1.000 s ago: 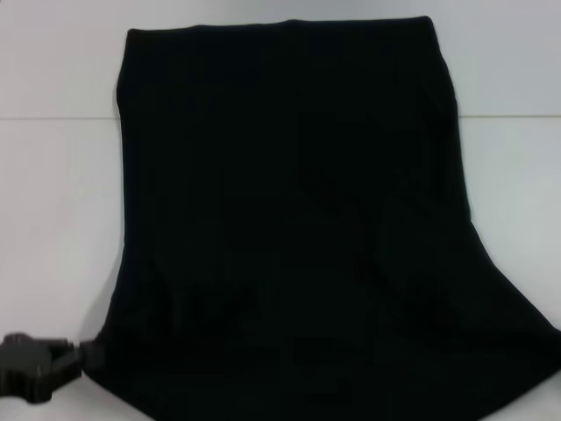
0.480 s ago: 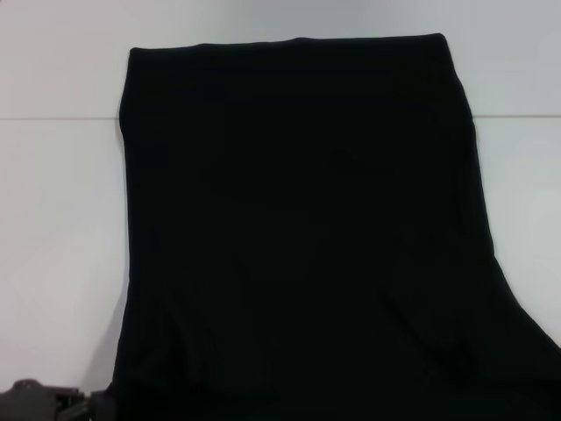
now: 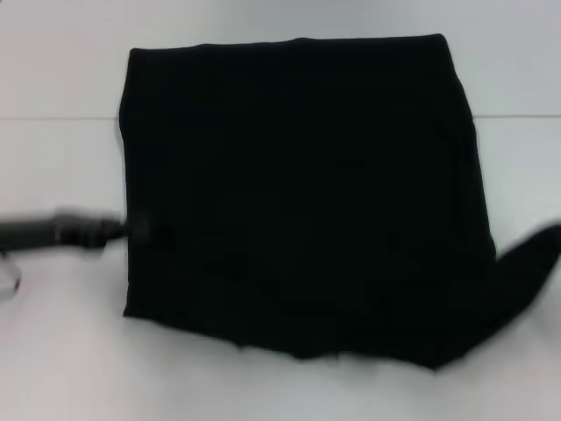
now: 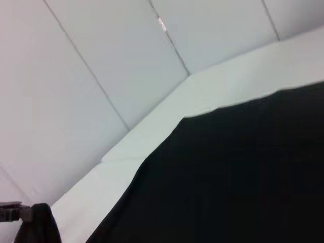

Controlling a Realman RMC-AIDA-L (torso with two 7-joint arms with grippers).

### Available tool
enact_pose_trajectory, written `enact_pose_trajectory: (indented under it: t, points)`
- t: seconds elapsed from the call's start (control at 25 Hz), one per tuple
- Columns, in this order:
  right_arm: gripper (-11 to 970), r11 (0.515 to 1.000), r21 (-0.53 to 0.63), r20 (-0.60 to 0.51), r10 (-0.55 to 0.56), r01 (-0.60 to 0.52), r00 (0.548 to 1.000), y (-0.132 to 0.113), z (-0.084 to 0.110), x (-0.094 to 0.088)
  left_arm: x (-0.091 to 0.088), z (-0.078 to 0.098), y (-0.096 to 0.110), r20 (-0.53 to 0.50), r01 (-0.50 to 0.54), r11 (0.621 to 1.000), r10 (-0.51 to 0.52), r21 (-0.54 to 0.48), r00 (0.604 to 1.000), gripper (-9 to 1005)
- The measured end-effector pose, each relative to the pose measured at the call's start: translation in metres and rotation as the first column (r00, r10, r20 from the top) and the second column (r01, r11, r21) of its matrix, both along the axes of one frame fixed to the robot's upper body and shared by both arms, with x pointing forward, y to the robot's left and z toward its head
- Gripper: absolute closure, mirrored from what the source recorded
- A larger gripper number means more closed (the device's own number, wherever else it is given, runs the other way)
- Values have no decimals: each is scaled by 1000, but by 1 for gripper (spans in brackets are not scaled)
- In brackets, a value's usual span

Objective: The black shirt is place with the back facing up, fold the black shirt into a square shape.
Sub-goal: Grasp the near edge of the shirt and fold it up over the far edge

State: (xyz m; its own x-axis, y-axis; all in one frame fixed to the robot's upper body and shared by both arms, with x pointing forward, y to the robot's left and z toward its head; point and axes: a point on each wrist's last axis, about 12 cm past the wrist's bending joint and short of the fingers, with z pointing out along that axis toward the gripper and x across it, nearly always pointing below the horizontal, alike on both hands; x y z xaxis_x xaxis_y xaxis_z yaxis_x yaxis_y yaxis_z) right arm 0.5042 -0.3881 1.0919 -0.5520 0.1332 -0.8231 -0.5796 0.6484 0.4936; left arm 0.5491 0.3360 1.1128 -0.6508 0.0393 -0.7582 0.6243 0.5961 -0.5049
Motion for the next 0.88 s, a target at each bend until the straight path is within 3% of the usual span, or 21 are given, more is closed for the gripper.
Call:
enact_pose_trajectory:
  t: [0.16,0.36,0.52,0.88]
  points:
    - [943,998,-24,11,-53,53,999,19,15,52,53,17,-14,34,-108,994,107,26,994,972]
    - [944,990,-77,-12,-118,117,993,49,25,106,93,29,-29,85,-227,971,220,80,972,972]
    - [944,976,-140,-23,-173,169,985,72,28,138,113,31,-36,121,-318,941,305,115,945,972]
    - [944,937,-213,39,-276,278,960,101,44,179,143,35,-53,237,-462,867,416,189,878,971]
